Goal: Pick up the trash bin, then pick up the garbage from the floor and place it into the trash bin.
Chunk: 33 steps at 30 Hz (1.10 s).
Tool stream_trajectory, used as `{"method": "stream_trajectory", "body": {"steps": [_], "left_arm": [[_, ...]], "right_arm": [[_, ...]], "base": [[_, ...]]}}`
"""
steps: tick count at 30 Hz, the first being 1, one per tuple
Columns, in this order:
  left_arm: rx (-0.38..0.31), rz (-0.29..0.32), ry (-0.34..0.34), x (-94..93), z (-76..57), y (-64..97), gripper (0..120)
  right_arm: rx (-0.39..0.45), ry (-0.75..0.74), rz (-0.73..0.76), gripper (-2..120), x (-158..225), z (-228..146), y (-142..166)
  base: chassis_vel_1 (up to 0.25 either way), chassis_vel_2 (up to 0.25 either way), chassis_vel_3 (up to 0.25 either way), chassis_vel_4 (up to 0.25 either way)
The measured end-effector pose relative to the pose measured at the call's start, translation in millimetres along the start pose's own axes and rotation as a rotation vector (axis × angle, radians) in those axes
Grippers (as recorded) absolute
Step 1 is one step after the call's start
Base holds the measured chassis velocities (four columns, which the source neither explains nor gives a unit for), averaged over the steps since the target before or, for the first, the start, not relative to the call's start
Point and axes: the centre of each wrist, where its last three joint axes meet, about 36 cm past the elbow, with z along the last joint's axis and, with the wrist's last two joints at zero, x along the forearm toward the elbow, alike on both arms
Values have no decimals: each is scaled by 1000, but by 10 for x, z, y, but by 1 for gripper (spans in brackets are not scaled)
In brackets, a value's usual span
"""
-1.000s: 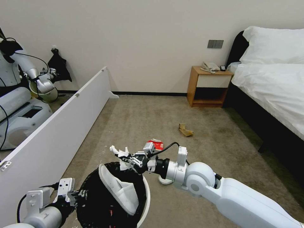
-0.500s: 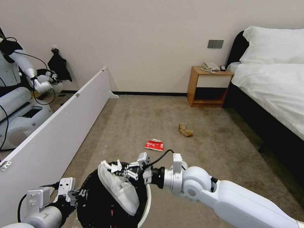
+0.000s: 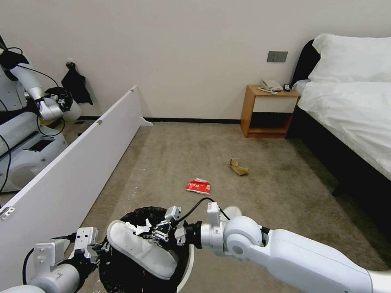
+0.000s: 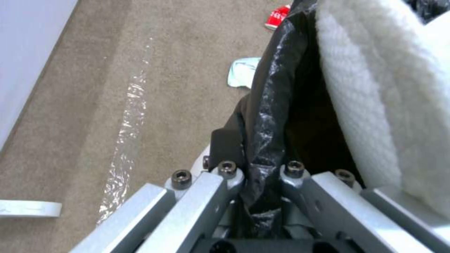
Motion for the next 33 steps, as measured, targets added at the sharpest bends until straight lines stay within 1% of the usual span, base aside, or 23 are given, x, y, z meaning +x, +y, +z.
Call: {"method": "stream_trajectory", "body": {"steps": [7,19,22,23,25,26,28,29,31,32,33], "left_arm": [[-2,-1,3,0,1,0,2],[-5,-1,3,-2,-6,-3,2],[-4,-2,3,-2,-9,-2,2],[-4,-2,3,-2,-9,-2,2],[-1,-1,5,-3,-7,-3,2],[-1,-1,5,-3,-7,-3,2],[0,-1,7,-4,-3,-5,2],[0,-1,7,-4,-3,-5,2],[1,-1,8,-4,-2,-6,2],[1,-1,8,-4,-2,-6,2],[1,0,7,-4,-3,-6,2]], "right_arm": [[-25,48,18,0,-83,84,30],[-42,84,14,1,-134,99,86],[-42,90,13,16,-147,116,98],[-42,90,13,16,-147,116,98],[-43,91,12,23,-157,129,107],[-43,91,12,23,-157,129,107],[-42,90,10,35,-168,123,112],[-42,90,10,35,-168,123,112],[-35,85,10,45,-174,86,105],[-35,85,10,45,-174,86,105],[-31,80,11,50,-174,68,102]], "base": [[0,0,0,0],[0,0,0,0],[0,0,0,0],[0,0,0,0],[0,0,0,0],[0,0,0,0],[0,0,0,0],[0,0,0,0],[0,0,0,0],[0,0,0,0],[0,0,0,0]]}}
